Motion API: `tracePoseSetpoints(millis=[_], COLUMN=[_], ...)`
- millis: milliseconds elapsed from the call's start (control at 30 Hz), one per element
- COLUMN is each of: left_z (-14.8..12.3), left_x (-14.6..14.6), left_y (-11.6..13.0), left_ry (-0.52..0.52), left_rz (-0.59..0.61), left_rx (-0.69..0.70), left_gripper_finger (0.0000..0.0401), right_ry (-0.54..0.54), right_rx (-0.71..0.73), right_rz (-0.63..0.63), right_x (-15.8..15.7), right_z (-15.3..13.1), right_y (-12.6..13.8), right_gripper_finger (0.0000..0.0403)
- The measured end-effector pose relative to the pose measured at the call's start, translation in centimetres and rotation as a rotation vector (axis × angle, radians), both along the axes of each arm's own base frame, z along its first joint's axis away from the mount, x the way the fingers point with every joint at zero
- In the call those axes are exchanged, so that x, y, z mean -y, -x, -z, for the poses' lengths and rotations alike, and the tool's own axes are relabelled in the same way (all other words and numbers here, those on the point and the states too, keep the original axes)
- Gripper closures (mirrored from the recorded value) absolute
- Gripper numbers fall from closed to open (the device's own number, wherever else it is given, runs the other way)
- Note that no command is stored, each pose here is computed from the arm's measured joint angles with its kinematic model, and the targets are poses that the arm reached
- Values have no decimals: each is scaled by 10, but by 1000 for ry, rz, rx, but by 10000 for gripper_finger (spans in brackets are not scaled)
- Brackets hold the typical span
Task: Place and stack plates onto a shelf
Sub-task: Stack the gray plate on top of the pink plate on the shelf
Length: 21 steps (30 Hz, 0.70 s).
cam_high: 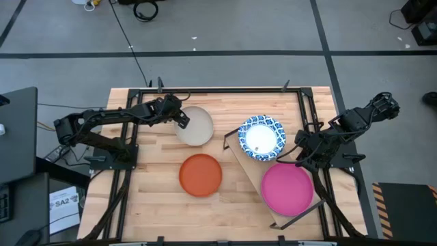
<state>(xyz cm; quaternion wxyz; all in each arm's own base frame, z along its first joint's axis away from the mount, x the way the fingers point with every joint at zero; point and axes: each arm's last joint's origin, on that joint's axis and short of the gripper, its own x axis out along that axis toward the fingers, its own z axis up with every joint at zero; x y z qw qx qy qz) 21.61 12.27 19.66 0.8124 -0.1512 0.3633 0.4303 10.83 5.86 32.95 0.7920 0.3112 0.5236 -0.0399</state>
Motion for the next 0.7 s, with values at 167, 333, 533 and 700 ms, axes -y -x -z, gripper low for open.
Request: tracePoseSetpoints(millis=[167, 333, 533, 700], left_z=[0, 0, -3, -9], left_x=[0, 0, -2, -4], left_y=[0, 0, -3, -8], left_ry=[0, 0, -21, -61], left_rz=[0, 0, 0, 0], left_rx=[0, 0, 42, 117], left_gripper_finger=[388, 388, 388, 388], right_ry=[8, 51, 75, 65], right_rx=[4, 29, 41, 63], right_rz=[-15, -80, -48, -18], right_x=[0, 0, 4, 9], right_z=[0, 0, 0, -3], right_y=[0, 0, -1, 2], right_gripper_finger=[244, 245, 245, 245])
